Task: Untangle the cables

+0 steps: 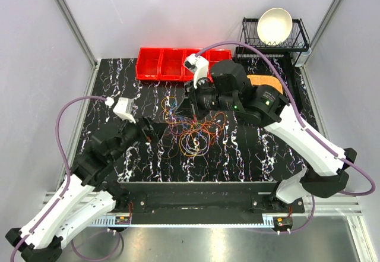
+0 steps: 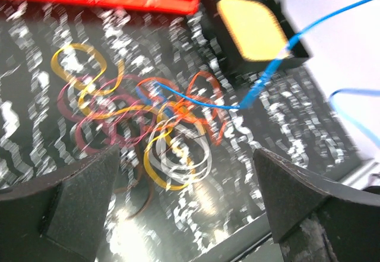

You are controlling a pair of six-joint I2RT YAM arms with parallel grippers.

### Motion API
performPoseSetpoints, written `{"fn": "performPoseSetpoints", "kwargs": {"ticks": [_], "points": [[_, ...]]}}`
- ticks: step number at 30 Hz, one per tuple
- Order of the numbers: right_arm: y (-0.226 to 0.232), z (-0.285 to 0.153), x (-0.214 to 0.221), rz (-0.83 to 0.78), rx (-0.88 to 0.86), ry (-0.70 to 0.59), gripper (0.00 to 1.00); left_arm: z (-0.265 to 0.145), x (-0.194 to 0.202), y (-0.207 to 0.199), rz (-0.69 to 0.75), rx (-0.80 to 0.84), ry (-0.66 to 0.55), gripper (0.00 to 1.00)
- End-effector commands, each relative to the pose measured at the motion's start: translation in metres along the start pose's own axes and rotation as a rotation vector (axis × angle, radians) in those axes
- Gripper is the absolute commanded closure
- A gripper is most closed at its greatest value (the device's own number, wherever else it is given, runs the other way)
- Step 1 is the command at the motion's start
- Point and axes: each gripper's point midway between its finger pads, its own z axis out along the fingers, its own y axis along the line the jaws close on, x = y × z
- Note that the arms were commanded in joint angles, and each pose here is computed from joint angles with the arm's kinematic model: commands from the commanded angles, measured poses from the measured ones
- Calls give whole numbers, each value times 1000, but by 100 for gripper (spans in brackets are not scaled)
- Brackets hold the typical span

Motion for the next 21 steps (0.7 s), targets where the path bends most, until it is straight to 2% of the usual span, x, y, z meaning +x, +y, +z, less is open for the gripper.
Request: {"fn": "performPoseSetpoints", "kwargs": {"ticks": [1, 9, 17, 21], "points": [[23, -17, -19, -20, -77, -52, 100, 16, -22, -37, 5, 169, -86, 1], [31, -25, -30, -23, -92, -74, 100, 43, -8, -37, 59, 171, -85, 1], [43, -35, -37, -10, -133, -78, 100, 72, 1, -28, 72, 74, -136, 1], [53, -51, -53, -14, -150, -119, 100, 90, 2, -18, 50, 1, -164, 1]]}}
